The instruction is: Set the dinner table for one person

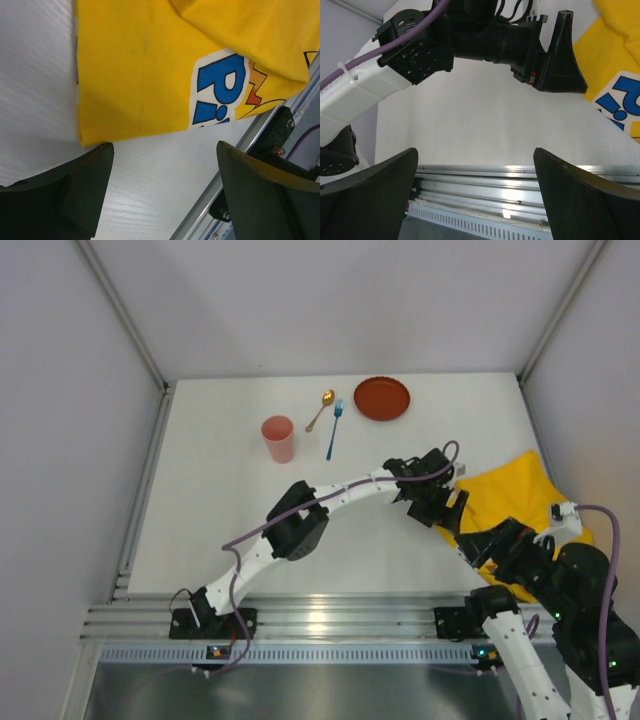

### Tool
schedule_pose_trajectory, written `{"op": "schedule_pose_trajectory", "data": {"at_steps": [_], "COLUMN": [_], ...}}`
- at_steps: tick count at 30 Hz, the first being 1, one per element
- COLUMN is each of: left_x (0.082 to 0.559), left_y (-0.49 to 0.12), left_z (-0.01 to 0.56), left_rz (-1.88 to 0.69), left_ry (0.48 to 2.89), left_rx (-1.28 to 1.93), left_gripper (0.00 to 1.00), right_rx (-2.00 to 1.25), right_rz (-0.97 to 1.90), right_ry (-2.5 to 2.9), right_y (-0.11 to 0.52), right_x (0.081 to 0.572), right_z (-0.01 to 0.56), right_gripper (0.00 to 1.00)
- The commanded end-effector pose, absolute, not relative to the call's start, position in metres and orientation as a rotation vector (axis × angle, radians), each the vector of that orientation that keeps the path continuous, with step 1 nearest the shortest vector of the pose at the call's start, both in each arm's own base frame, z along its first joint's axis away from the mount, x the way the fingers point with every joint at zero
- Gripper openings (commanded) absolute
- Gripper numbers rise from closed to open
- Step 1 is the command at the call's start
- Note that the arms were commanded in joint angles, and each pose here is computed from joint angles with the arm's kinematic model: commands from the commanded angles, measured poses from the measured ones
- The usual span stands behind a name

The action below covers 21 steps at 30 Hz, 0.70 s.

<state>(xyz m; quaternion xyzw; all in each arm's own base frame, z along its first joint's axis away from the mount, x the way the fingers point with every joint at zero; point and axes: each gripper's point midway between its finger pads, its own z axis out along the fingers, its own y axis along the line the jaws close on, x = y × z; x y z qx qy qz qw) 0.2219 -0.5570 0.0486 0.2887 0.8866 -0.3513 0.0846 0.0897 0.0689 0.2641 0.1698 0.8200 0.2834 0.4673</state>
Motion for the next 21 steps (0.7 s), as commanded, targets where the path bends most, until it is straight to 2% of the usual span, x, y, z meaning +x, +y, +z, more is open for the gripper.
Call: {"op": "schedule_pose_trajectory", "data": {"at_steps": [1, 8, 11, 12, 13, 14, 19, 21], "left_x": [0.208, 0.233, 0.268, 0.273, 0.293, 0.291, 0.302, 0.293], "left_y": [-0.570, -0.573, -0.551, -0.536, -0.524, -0.503, -0.480, -0.492], "left_z": [0.025, 0.007, 0.014, 0.010, 0.032, 0.014, 0.007, -0.004], "left_rz": [-1.053, -0.944, -0.711, -0.629, -0.547, -0.456, -0.379, -0.447], "left_ry": [2.693, 2.687, 2.664, 2.680, 2.608, 2.638, 2.642, 2.681], "left_rx": [0.830, 0.726, 0.618, 0.596, 0.547, 0.541, 0.520, 0.570], "left_gripper": [0.89, 0.83, 0.80, 0.77, 0.76, 0.77, 0.77, 0.76], "right_rx": [0.408, 0.359, 0.337, 0.329, 0.319, 0.321, 0.300, 0.292], "right_rz": [0.693, 0.650, 0.624, 0.614, 0.598, 0.585, 0.552, 0.547], "right_ry": [2.017, 2.037, 2.038, 2.039, 2.043, 2.041, 2.041, 2.045], "right_y": [0.068, 0.065, 0.061, 0.060, 0.058, 0.056, 0.053, 0.053], "right_x": [0.086, 0.081, 0.078, 0.077, 0.075, 0.075, 0.077, 0.079], "right_z": [0.266, 0.268, 0.272, 0.273, 0.274, 0.274, 0.275, 0.275], "right_gripper": [1.00, 1.00, 1.00, 1.00, 1.00, 1.00, 1.00, 1.00]}}
